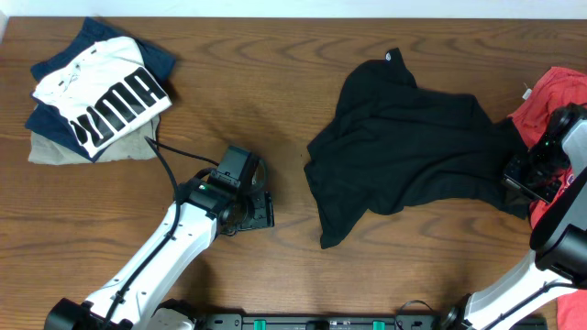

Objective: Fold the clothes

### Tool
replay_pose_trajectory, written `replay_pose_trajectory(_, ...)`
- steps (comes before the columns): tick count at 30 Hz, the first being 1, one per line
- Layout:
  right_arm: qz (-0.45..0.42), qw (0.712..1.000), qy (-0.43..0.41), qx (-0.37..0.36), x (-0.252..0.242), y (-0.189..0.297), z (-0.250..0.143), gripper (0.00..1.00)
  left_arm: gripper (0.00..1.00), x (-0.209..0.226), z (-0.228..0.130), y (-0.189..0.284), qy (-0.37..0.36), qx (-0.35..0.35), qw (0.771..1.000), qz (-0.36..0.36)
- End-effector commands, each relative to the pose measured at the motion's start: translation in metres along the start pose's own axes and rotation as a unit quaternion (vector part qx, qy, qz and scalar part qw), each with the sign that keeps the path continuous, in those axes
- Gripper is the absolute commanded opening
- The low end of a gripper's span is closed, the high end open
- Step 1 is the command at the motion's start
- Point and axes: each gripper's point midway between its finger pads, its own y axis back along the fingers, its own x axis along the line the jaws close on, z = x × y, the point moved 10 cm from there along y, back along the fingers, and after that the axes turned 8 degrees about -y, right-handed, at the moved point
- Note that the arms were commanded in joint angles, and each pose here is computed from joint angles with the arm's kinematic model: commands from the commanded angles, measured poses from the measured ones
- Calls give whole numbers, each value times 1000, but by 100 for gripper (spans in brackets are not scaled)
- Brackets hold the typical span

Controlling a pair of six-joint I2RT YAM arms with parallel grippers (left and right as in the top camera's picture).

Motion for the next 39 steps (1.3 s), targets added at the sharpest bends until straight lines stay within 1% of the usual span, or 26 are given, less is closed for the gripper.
replay_pose_trajectory(1, 18, 1000, -3, 17, -5, 9, 1, 1, 66, 1, 2, 0, 9, -2, 1000, 6)
replay_pose_trajectory(6, 23, 1000, -1, 9, -9, 30, -13, 1, 67, 0, 4, -2, 8, -2, 1000, -3)
replay_pose_trajectory(7, 24, 1000, 0, 3, -10, 35, -17, 1, 71, -1, 5, -3, 8, -1, 1000, -9)
replay_pose_trajectory(11, 32, 999, 11, -26, -9, 57, -35, 1, 74, -13, 9, -10, -4, 3, 998, -55)
replay_pose_trajectory(17, 41, 997, 28, -60, -11, 84, -62, 1, 76, -41, 12, -31, -44, 22, 990, -131)
replay_pose_trajectory(20, 46, 996, 35, -74, -13, 93, -71, 1, 76, -52, 12, -45, -64, 25, 988, -137)
replay_pose_trajectory(22, 48, 995, 37, -80, -14, 98, -77, 1, 79, -59, 13, -53, -67, 24, 987, -145)
replay_pose_trajectory(26, 51, 994, 39, -88, -16, 103, -81, 1, 80, -78, 16, -67, -93, 20, 976, -194)
replay_pose_trajectory(35, 50, 994, 42, -86, -16, 103, -81, 1, 80, -104, 5, -97, -78, 39, 974, -209)
replay_pose_trajectory(37, 50, 994, 41, -87, -16, 103, -81, 1, 66, -110, 2, -98, -89, 38, 973, -212)
replay_pose_trajectory(39, 50, 994, 42, -87, -16, 103, -81, 1, 38, -113, 2, -98, -98, 32, 971, -216)
